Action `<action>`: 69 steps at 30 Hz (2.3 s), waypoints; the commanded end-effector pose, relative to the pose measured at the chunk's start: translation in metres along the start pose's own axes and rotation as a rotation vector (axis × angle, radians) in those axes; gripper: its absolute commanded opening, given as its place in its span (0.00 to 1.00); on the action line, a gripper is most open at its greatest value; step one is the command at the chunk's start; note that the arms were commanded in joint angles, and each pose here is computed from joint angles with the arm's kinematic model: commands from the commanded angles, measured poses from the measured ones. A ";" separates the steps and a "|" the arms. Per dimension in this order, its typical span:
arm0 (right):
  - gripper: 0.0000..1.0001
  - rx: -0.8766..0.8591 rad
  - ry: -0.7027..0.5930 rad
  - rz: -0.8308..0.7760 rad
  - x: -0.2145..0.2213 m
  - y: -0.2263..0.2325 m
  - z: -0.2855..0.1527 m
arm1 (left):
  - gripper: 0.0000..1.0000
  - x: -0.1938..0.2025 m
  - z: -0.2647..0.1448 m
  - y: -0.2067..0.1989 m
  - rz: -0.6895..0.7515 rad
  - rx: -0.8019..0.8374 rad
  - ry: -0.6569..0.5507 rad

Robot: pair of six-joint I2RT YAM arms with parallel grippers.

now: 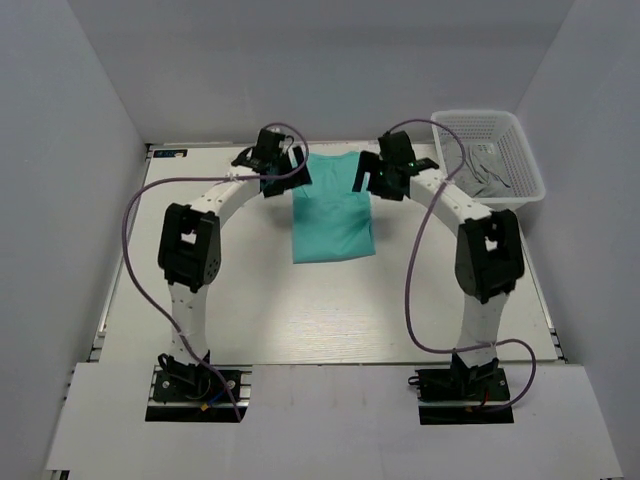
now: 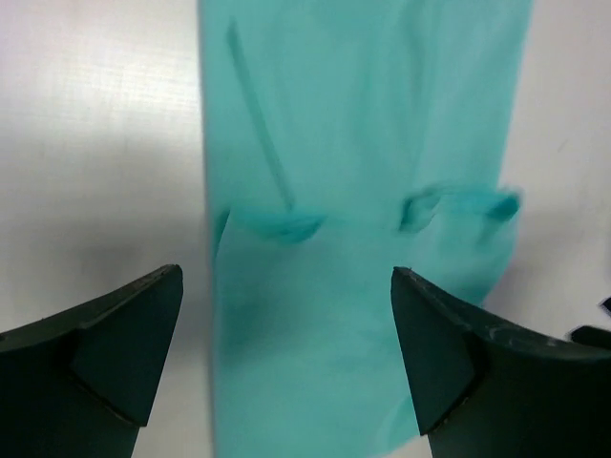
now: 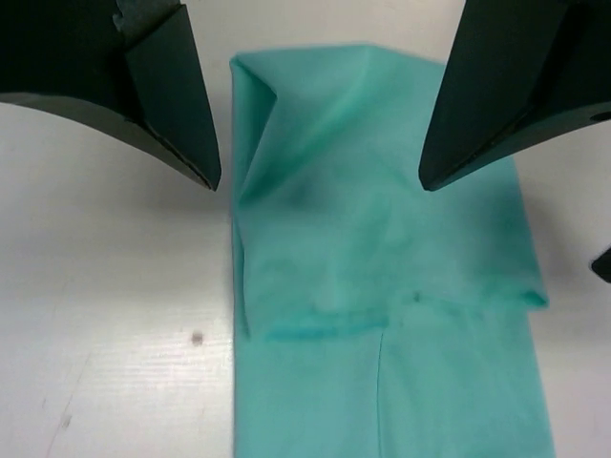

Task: Fold and stack the t-shirts
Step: Fold the folded rectangular tshirt in 1/3 of the way, then grab one side of the 2/3 rectangular tshirt with both arms

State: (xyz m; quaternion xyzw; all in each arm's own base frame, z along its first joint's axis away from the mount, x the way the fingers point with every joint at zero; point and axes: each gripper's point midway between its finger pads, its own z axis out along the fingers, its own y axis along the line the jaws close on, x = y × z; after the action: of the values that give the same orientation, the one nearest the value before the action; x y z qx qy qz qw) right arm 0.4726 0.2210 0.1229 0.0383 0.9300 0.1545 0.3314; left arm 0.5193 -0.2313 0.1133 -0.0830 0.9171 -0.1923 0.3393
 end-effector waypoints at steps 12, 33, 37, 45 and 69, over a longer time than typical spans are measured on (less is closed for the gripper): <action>0.90 -0.362 0.121 -0.034 0.096 0.028 -0.058 | 1.00 0.118 -0.103 0.006 0.010 0.167 0.125; 0.90 -0.315 0.229 0.090 0.122 0.007 0.013 | 1.00 0.160 -0.027 -0.003 -0.055 0.227 0.322; 0.90 -0.408 0.224 0.028 0.122 0.018 0.009 | 1.00 0.166 -0.025 0.002 -0.050 0.213 0.342; 0.90 -0.465 0.012 -0.097 0.063 0.041 -0.057 | 1.00 0.111 -0.062 -0.013 0.038 0.201 0.181; 0.90 -0.077 0.200 -0.056 0.141 -0.051 -0.033 | 0.76 0.193 -0.055 0.050 0.100 -0.044 0.294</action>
State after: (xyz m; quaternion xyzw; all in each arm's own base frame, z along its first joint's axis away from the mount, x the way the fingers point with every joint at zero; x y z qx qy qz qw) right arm 0.3384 0.1815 0.0454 -0.0071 0.9547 0.1727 0.2423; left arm 0.3361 -0.2267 0.0288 -0.0153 0.9596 -0.1800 0.2159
